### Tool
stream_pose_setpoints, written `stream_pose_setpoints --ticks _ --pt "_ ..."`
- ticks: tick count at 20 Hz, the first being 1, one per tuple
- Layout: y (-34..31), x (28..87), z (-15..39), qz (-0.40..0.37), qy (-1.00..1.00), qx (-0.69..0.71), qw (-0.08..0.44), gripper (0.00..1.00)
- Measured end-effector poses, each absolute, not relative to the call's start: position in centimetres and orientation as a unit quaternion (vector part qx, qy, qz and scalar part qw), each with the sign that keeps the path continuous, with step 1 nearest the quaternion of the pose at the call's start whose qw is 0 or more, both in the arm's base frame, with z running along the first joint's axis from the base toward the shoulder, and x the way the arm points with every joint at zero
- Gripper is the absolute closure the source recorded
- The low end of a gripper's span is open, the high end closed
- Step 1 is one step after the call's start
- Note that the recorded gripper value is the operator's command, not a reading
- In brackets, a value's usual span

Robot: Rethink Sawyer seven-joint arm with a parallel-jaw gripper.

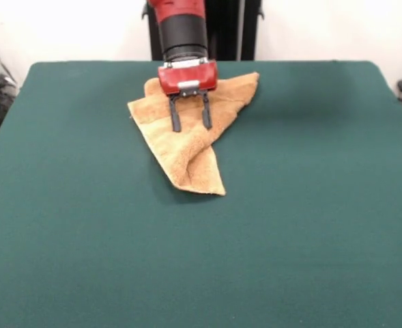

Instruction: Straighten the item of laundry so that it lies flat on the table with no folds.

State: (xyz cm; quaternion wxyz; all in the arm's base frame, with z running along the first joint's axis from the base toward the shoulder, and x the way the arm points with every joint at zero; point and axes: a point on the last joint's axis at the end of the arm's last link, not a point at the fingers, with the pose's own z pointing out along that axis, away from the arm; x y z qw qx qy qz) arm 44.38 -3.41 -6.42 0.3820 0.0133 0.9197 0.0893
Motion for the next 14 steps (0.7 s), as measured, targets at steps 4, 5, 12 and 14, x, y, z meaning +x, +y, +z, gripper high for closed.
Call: stream_pose_setpoints --ticks 4,5,12,14 --pt "-4.2 44.8 -5.5 0.142 0.929 -0.001 0.341 0.0" --pt "-4.5 44.8 -5.3 0.162 0.932 -0.007 0.324 0.0" --pt "-4.2 43.4 -4.2 0.281 0.935 -0.054 0.207 0.0" --pt "-3.7 42.7 -4.0 0.314 0.932 -0.07 0.169 0.0"
